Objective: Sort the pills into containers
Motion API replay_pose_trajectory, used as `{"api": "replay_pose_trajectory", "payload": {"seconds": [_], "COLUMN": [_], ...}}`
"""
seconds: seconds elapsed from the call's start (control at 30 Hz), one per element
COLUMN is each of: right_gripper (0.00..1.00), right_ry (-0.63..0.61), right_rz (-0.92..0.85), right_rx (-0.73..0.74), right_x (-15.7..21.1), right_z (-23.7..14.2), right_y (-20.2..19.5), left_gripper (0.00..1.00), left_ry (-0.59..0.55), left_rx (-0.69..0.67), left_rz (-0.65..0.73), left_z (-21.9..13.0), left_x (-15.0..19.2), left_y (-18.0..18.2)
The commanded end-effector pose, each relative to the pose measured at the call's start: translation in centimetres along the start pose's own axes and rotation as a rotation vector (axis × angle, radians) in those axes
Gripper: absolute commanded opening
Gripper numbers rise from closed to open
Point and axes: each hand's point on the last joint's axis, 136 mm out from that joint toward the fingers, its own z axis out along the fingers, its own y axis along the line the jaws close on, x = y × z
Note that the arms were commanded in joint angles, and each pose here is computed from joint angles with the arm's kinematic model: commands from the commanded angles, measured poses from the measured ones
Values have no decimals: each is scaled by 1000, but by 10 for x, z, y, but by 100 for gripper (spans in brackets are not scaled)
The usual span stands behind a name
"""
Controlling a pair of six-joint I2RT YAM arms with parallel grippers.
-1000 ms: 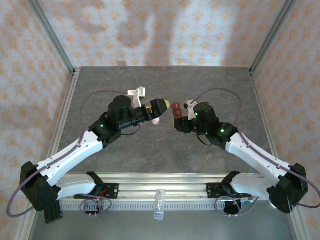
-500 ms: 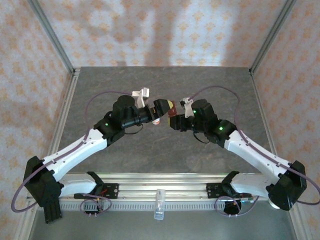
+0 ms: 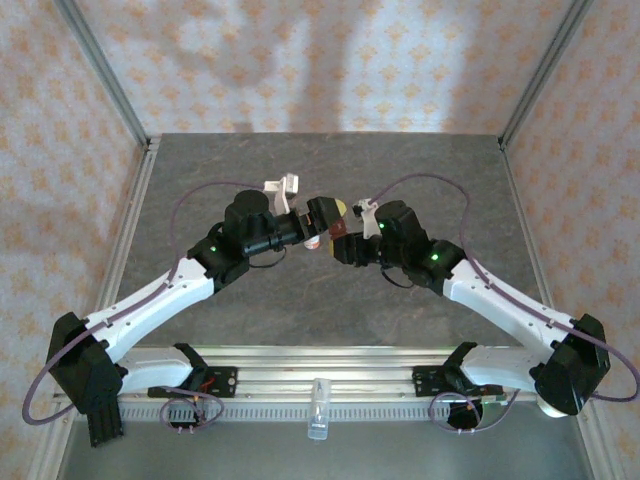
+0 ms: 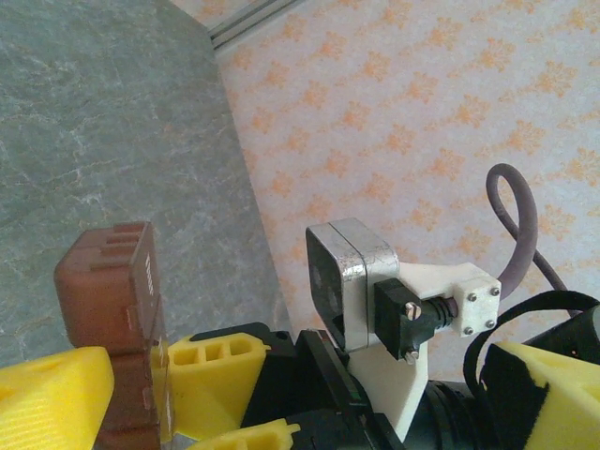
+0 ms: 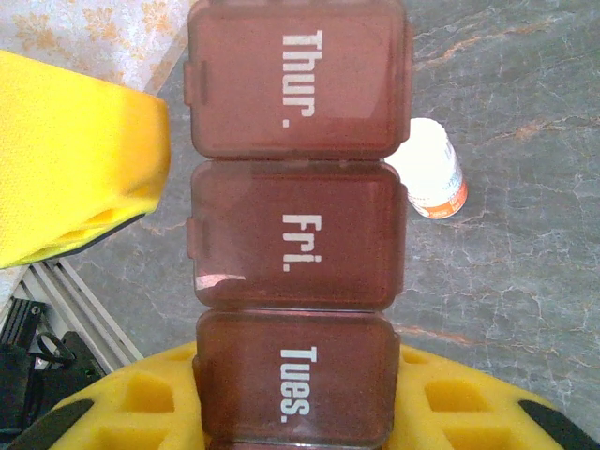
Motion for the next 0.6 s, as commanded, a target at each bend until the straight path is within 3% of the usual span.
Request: {"api": "replay_pose_trajectory", "payload": {"seconds": [0.0,0.57], "right_gripper": [28,27], "right_ry": [-53,-40], "right_rz": [-10,-20], "right_rx": [-52,-66], "right_x": [-19,-14], "right_z": [-6,-5], "right_y": [18,24], "left_gripper": [100,100], "left_ry": [-9,-11], "left_rx": [61,54], "left_rz": [16,34], "left_z": [-1,3], "left_x": [-5,-5], "left_y": [-22,-25]}}
